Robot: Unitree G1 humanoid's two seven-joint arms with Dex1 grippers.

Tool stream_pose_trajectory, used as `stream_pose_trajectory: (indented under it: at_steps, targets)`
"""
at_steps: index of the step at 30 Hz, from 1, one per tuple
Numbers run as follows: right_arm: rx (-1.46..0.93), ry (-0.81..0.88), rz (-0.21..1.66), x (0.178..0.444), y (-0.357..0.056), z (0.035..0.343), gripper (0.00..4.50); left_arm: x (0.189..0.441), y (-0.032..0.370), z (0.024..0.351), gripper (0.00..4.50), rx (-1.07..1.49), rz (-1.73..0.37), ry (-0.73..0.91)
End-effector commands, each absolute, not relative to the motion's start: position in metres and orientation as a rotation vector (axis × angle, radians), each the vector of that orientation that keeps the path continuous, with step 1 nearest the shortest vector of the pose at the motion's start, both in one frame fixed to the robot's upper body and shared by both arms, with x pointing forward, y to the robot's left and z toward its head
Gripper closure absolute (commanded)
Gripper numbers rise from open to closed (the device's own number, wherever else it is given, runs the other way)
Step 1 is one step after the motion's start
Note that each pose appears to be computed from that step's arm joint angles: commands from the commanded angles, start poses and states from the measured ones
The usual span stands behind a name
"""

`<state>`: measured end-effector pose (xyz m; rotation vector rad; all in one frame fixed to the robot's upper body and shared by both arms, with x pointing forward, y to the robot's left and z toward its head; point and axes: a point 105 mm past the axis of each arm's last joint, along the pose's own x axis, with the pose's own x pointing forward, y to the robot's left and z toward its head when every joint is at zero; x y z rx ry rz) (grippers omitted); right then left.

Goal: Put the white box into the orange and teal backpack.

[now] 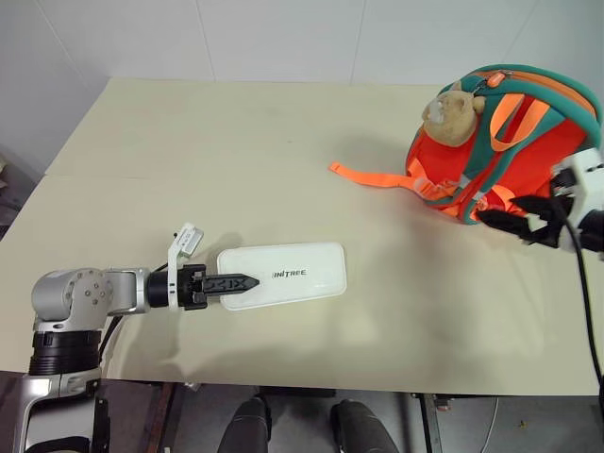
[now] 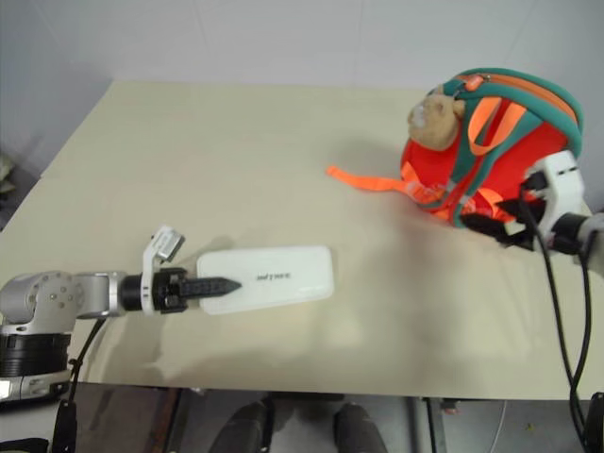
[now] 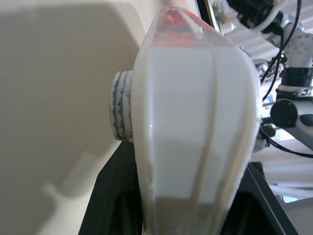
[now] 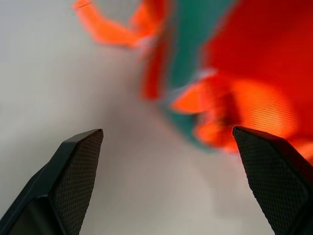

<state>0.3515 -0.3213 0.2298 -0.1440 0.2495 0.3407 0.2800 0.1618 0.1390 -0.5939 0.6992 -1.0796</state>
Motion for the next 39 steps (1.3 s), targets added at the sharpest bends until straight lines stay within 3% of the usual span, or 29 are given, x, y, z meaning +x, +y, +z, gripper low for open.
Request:
stream_pose_trajectory:
  at_steps: [1,13,17,25,26,29,33,39]
  targets:
    - [-0.171,0.161,0.355,0.364,-0.316,0.248,0.0,0.279,0.16,0.143,3.23,-0.557,-1.069,0.658]
    - [0.0,-0.028,0.469,0.418,-0.264,0.262,0.0,0.278,0.163,0.144,3.23,-0.567,-1.041,0.622]
    - [-0.023,-0.053,0.457,0.429,-0.256,0.254,1.13,0.277,0.166,0.143,3.23,-0.565,-1.019,0.616]
    - [0.044,-0.097,0.507,0.433,-0.24,0.252,3.85,0.283,0.175,0.145,3.23,-0.56,-0.968,0.576]
    - [0.082,-0.106,0.562,0.431,-0.229,0.256,4.07,0.287,0.179,0.146,3.23,-0.552,-0.95,0.562]
    - [0.178,-0.125,0.749,0.413,-0.195,0.274,4.07,0.293,0.191,0.154,3.23,-0.511,-0.938,0.518]
    - [0.27,-0.069,1.07,0.358,-0.147,0.293,4.07,0.309,0.223,0.166,3.23,-0.474,-0.84,0.436]
    - [0.337,0.051,1.394,0.281,-0.113,0.307,4.07,0.319,0.253,0.161,3.23,-0.44,-0.756,0.418]
